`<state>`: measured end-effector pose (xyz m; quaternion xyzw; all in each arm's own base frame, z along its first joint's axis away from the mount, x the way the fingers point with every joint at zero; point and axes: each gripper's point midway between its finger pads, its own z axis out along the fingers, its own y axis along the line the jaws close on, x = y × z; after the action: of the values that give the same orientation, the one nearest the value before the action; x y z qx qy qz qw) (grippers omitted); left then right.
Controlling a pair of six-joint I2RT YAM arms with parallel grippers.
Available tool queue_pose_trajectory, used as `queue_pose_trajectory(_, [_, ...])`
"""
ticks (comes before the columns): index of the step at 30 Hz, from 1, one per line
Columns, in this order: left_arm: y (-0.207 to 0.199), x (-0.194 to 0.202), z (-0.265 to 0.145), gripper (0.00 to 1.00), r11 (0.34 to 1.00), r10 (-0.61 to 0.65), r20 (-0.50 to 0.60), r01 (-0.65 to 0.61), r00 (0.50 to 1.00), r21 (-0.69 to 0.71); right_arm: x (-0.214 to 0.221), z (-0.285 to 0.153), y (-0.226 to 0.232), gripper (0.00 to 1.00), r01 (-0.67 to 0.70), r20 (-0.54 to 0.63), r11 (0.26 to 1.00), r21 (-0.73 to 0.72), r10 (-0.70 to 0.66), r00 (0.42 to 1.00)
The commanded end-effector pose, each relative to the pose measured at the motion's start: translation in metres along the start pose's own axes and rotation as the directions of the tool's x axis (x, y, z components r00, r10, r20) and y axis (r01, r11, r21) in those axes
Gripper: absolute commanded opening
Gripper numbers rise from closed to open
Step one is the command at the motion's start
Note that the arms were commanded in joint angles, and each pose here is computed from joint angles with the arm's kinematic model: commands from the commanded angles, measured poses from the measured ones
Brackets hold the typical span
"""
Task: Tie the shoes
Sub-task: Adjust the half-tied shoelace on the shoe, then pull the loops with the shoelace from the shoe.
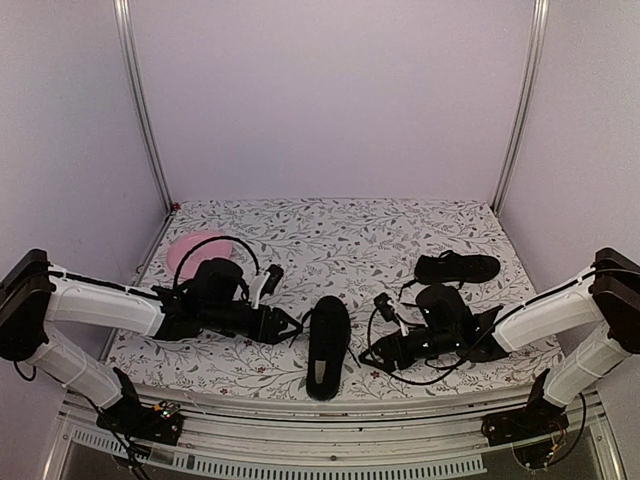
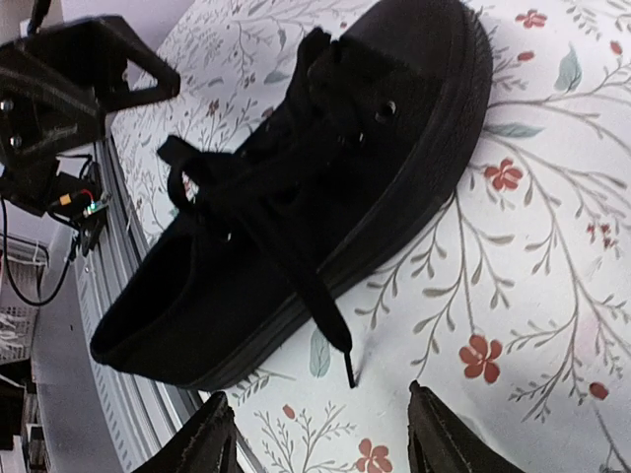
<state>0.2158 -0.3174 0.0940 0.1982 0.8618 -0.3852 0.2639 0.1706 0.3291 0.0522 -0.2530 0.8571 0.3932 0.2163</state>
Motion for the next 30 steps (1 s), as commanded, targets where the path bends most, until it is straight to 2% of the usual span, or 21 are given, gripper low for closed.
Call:
queue_pose_trajectory(1, [-0.024, -0.011, 0.009, 0.53, 0.989, 0.009, 0.012, -0.011, 1.000, 0.147, -0.037, 0.003, 0.011, 0.58, 0.009, 0.107, 0.998, -0.068, -0.001, 0.994])
queue_pose_trajectory(10, [-0.026, -0.004, 0.025, 0.45, 0.982, 0.019, -0.034, -0.013, 0.999, 0.188, -0.060, 0.023, 0.006, 0.44, 0.039, 0.135, 0.995, -0.089, -0.026, 0.990])
queue_pose_trajectory(14, [-0.024, -0.003, 0.028, 0.35, 0.983, 0.015, -0.039, -0.008, 0.999, 0.186, -0.062, 0.025, 0.004, 0.40, 0.045, 0.137, 0.995, -0.093, -0.032, 0.990])
queue_pose_trajectory(17, [-0.023, -0.002, 0.032, 0.34, 0.983, 0.012, -0.048, -0.003, 0.999, 0.184, -0.062, 0.029, 0.005, 0.37, 0.051, 0.131, 0.994, -0.102, -0.037, 0.991])
queue_pose_trajectory(26, [-0.021, -0.001, 0.039, 0.30, 0.983, 0.009, -0.057, 0.001, 0.998, 0.183, -0.067, 0.037, 0.007, 0.31, 0.070, 0.126, 0.990, -0.120, -0.055, 0.991])
queue_pose_trajectory(30, [-0.021, -0.001, 0.040, 0.24, 0.982, 0.007, -0.059, 0.004, 0.998, 0.189, -0.067, 0.040, 0.009, 0.28, 0.077, 0.119, 0.988, -0.131, -0.062, 0.991])
